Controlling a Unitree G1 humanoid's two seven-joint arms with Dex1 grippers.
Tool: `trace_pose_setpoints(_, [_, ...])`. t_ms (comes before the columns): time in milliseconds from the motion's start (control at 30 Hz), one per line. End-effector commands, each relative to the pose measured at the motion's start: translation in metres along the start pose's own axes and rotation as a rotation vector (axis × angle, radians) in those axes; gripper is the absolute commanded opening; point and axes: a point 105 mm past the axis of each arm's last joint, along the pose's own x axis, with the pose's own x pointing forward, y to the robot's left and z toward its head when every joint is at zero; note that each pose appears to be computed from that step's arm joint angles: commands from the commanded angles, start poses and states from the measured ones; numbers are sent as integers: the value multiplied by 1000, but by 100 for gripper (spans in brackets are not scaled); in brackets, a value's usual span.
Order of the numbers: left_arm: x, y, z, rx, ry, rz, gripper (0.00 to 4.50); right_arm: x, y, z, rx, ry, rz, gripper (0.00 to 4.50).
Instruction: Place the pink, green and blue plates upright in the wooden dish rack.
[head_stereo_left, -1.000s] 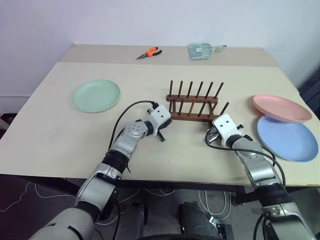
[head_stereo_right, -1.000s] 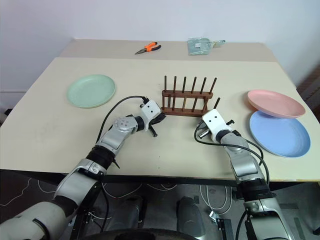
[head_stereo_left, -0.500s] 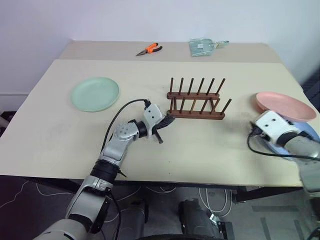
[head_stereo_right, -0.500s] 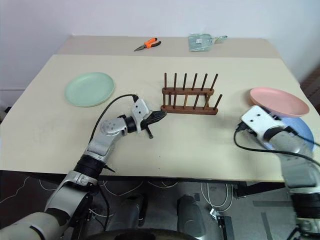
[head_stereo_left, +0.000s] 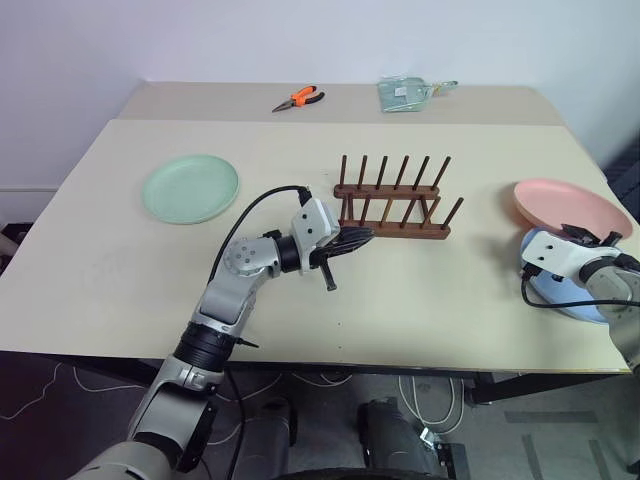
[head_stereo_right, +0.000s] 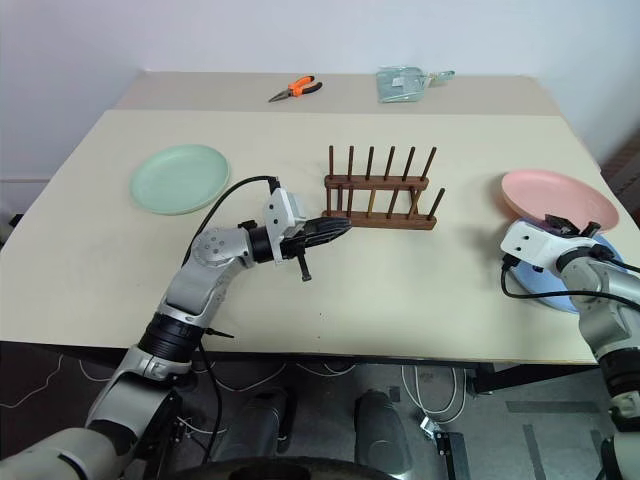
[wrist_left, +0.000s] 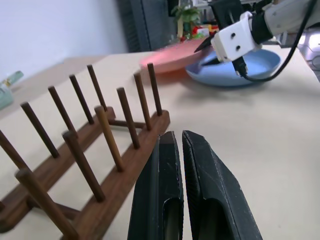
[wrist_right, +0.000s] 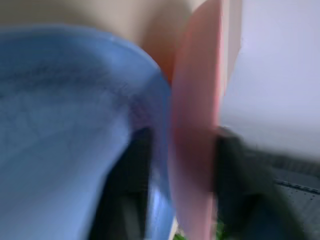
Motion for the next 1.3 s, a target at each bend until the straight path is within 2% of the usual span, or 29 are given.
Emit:
trace_pose_setpoints(33, [-4, 4, 12, 50, -30, 42, 15, -7, -34, 11, -76, -43, -130, 2])
trace_pose_setpoints(133, [-10, 19, 11, 71, -27, 127, 15, -21, -69, 38, -39, -145, -268, 2])
trace_pose_setpoints(233, [-20, 46, 2, 128, 21, 284, 15, -42, -100, 89, 318, -402, -329, 2])
trace_pose_setpoints(367, [-34, 62, -8, 87, 28, 368, 15, -78, -114, 155, 957, -841, -105, 2])
trace_pose_setpoints(433, [-36, 61, -12, 89, 39, 351, 15, -90, -119, 168, 1131, -955, 6, 2])
trace_pose_setpoints(500, [-36, 58, -13, 96, 41, 330, 15, -97, -118, 175, 1198, -1017, 101, 2])
trace_pose_setpoints(667, [-34, 50, -9, 76, 16, 291, 15, -103, -117, 180, 1344, -1126, 312, 2])
trace_pose_setpoints(800, [-32, 41, -7, 61, 4, 249, 15, -101, -115, 177, 1366, -1163, 437, 2])
trace_pose_setpoints(1167, [-31, 33, -8, 51, 10, 214, 15, -83, -107, 167, 1405, -1140, 522, 2])
trace_pose_setpoints(1300, [-30, 30, -6, 49, 9, 197, 15, -73, -102, 156, 1510, -1129, 574, 2])
